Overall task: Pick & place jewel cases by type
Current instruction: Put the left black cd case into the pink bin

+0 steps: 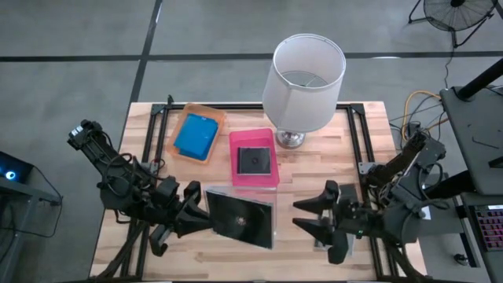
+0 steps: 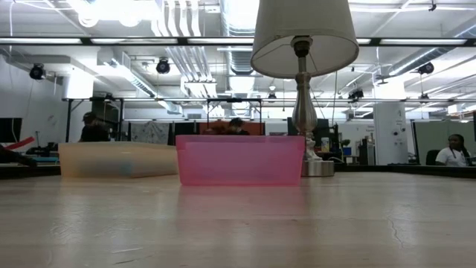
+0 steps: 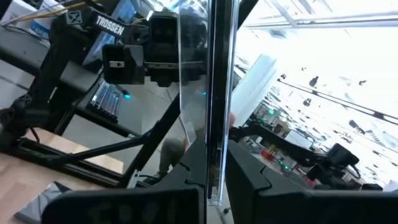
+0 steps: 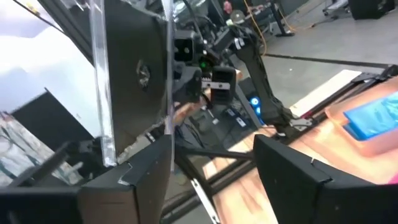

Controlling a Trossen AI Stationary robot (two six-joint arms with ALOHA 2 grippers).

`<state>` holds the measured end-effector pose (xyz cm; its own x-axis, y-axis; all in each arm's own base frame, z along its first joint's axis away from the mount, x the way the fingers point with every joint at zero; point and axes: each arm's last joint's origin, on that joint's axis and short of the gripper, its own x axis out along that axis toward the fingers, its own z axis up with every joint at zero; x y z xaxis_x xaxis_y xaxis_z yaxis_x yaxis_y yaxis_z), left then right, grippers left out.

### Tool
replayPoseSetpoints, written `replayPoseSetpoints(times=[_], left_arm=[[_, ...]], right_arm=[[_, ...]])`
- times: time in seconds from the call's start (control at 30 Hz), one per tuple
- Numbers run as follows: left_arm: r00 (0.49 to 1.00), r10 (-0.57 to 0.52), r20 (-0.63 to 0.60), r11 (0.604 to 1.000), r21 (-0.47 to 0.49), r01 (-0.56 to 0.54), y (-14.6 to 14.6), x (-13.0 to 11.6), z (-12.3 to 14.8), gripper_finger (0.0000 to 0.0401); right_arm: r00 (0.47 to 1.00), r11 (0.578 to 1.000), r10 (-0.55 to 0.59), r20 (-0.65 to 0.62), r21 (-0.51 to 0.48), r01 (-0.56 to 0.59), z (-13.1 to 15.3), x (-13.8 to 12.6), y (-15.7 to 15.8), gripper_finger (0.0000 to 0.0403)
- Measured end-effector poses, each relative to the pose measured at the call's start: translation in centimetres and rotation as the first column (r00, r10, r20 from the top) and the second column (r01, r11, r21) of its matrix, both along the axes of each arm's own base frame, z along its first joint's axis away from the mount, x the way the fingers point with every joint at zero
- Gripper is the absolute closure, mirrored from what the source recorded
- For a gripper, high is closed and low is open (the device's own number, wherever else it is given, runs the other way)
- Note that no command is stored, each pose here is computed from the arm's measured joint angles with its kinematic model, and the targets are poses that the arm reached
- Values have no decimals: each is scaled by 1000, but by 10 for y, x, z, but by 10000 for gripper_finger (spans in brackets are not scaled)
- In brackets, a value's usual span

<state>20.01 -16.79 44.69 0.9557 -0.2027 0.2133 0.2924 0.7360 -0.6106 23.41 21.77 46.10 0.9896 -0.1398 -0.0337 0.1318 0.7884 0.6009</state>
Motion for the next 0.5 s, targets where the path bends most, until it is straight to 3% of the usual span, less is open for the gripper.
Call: replayPoseSetpoints(times=[0.5], left_arm=[[1000,-24,10,1000,2,24,-1,0,1,394]], right_arm=[[998,999,49,35,-24,-48,6,2,0,114]])
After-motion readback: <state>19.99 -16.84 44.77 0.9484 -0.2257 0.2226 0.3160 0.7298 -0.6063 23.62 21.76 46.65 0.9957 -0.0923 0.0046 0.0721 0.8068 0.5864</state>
